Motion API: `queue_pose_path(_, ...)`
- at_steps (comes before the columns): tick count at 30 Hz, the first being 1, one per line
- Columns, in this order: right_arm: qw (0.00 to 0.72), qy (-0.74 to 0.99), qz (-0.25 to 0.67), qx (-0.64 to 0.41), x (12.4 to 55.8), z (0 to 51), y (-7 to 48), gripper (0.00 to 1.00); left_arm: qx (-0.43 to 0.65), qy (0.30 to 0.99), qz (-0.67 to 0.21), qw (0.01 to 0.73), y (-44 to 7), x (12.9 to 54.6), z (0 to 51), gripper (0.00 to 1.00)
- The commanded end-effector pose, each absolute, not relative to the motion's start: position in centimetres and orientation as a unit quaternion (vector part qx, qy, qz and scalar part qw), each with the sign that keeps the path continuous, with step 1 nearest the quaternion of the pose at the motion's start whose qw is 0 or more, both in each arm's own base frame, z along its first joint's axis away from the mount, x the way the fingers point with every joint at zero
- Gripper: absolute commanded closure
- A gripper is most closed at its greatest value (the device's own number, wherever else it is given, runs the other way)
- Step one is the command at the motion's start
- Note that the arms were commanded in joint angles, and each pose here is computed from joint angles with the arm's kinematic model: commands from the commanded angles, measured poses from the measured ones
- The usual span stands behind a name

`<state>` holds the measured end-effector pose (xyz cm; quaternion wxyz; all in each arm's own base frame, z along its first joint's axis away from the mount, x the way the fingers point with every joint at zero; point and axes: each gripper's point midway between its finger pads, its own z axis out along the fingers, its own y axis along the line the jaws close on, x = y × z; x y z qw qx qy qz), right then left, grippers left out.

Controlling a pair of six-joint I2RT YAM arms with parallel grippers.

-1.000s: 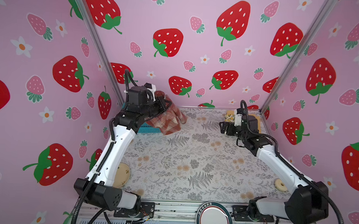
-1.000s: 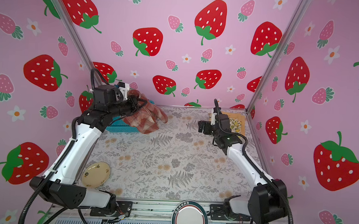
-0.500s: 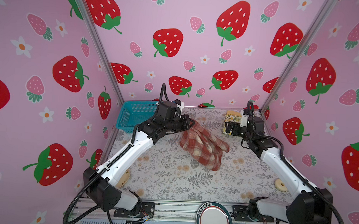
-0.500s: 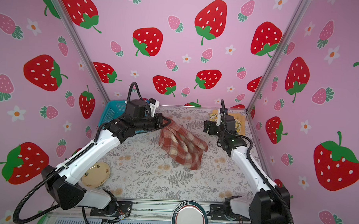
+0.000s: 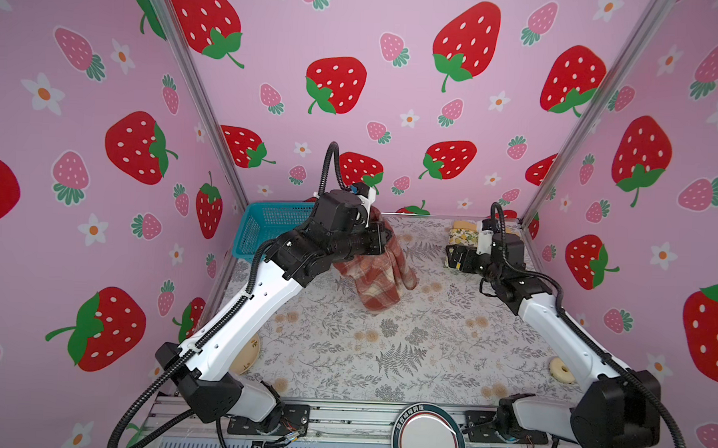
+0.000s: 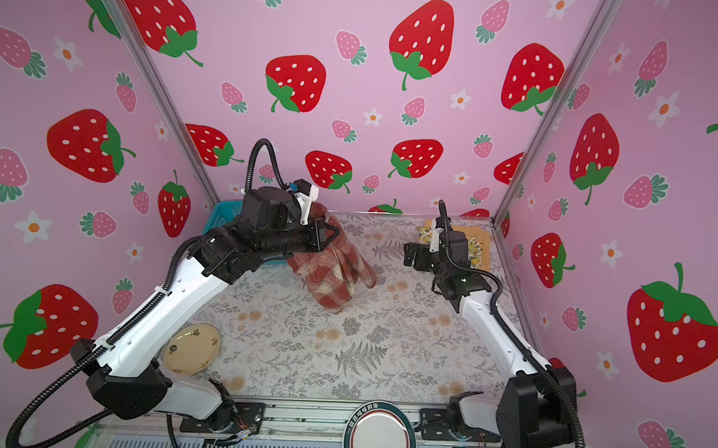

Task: Fold and stack the skirts
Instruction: 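Lift the plaid skirt out of the basket and carry it toward the table center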

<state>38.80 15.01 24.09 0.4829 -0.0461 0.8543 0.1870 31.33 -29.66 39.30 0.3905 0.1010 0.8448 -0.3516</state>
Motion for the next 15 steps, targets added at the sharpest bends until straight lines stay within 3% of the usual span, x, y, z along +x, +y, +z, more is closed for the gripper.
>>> queue_pose_path(1, 0.481, 0.857, 0.182, -0.037, 39.0, 23.3, 14.7, 0.00, 0.160, 0.873, -0.314, 0.338, -33.8, 31.7, 33.2, 1.00)
queue_pose_path(7, 0.477, 0.870, 0.127, 0.001, 38.9, 21.9, 11.4, 0.00, 0.245, 0.887, -0.316, 0.230, -42.6, 29.9, 22.0, 0.99)
queue_pose_path(9, 0.475, 0.873, 0.104, 0.016, 38.8, 21.5, 9.8, 0.00, 0.260, 0.890, -0.316, 0.203, -44.8, 29.5, 19.2, 0.84)
queue_pose_path(11, 0.478, 0.874, 0.083, 0.033, 38.6, 21.3, 8.1, 0.00, 0.271, 0.890, -0.323, 0.175, -46.6, 29.1, 17.2, 0.77)
queue_pose_path(13, 0.483, 0.872, 0.063, 0.045, 38.1, 21.4, 6.6, 0.00, 0.279, 0.884, -0.334, 0.170, -47.9, 28.9, 16.8, 0.67)
queue_pose_path(15, 0.487, 0.871, 0.053, 0.048, 37.7, 21.5, 5.8, 0.00, 0.282, 0.875, -0.350, 0.178, -48.5, 28.8, 17.8, 0.50)
